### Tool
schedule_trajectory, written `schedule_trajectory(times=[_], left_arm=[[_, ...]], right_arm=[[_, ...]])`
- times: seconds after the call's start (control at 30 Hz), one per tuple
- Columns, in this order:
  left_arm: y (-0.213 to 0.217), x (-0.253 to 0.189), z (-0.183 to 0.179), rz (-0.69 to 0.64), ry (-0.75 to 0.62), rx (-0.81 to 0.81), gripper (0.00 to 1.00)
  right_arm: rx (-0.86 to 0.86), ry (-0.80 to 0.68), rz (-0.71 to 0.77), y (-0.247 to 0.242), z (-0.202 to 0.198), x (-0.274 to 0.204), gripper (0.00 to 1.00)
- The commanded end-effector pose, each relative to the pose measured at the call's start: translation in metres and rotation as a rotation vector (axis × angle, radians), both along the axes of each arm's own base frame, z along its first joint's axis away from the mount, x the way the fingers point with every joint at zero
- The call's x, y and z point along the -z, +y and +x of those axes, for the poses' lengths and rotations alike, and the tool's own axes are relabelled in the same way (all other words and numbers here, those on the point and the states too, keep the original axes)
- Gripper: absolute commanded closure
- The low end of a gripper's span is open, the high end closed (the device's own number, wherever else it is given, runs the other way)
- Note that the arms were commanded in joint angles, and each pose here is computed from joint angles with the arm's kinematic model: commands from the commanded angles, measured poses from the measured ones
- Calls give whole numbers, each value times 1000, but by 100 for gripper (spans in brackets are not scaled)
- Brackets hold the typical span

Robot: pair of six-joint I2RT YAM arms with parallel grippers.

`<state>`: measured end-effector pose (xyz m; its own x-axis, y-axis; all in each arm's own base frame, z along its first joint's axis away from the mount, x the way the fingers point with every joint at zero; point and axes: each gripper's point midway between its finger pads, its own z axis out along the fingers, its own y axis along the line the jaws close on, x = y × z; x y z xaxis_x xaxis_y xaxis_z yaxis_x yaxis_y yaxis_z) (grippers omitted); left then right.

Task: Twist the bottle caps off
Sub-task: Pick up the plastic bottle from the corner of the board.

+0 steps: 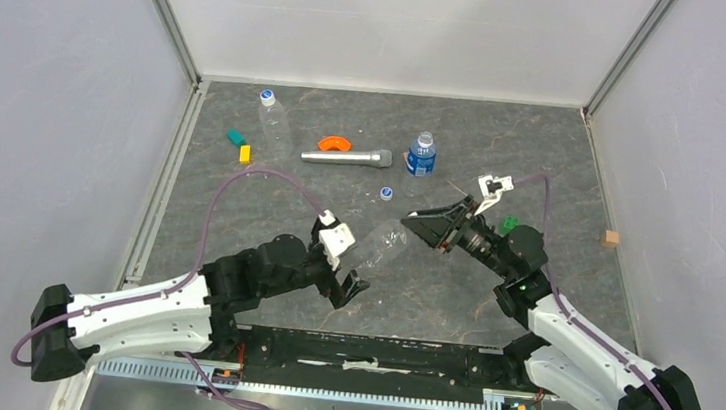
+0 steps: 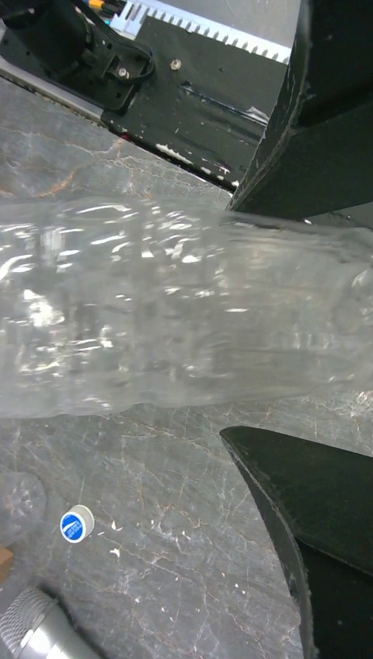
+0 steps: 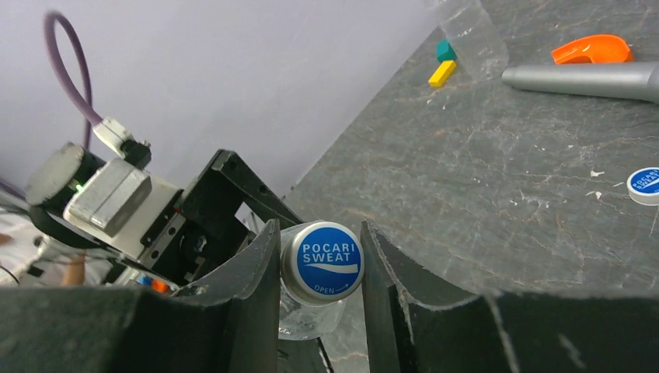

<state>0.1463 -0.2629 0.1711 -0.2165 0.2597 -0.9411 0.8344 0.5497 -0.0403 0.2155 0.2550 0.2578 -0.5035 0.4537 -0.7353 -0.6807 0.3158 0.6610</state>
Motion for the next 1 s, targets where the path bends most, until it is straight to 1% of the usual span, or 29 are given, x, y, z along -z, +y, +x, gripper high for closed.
schedule_trajectory(times=[0.0, 0.07, 0.23, 0.37, 0.5, 0.57, 0.7, 0.8, 0.97], left_arm=[[-19, -24, 4, -48, 6, 16, 0], [-26, -24, 7, -52, 20, 11, 0], [-28, -22, 22, -58, 31, -82, 1], [-28, -14, 32, 5, 38, -131, 12], [-34, -9, 38, 44, 42, -147, 20], [-37, -6, 40, 61, 41, -148, 23], [-38, 11, 40, 133, 47, -135, 28], [-34, 21, 39, 166, 54, -137, 28], [-30, 27, 41, 174, 37, -154, 29]], right_arm=[[-101, -178, -59, 15, -14, -16, 97], [-99, -183, -81, 18, -14, -14, 97], [17, -56, -134, 16, 6, 0, 95], [110, 49, -128, 13, 16, 11, 96], [166, 126, -189, 17, 24, 24, 97], [172, 148, -197, 20, 24, 27, 97], [197, 179, -145, 19, 25, 27, 97], [206, 184, -141, 19, 26, 26, 97], [175, 187, -123, 23, 22, 21, 97]])
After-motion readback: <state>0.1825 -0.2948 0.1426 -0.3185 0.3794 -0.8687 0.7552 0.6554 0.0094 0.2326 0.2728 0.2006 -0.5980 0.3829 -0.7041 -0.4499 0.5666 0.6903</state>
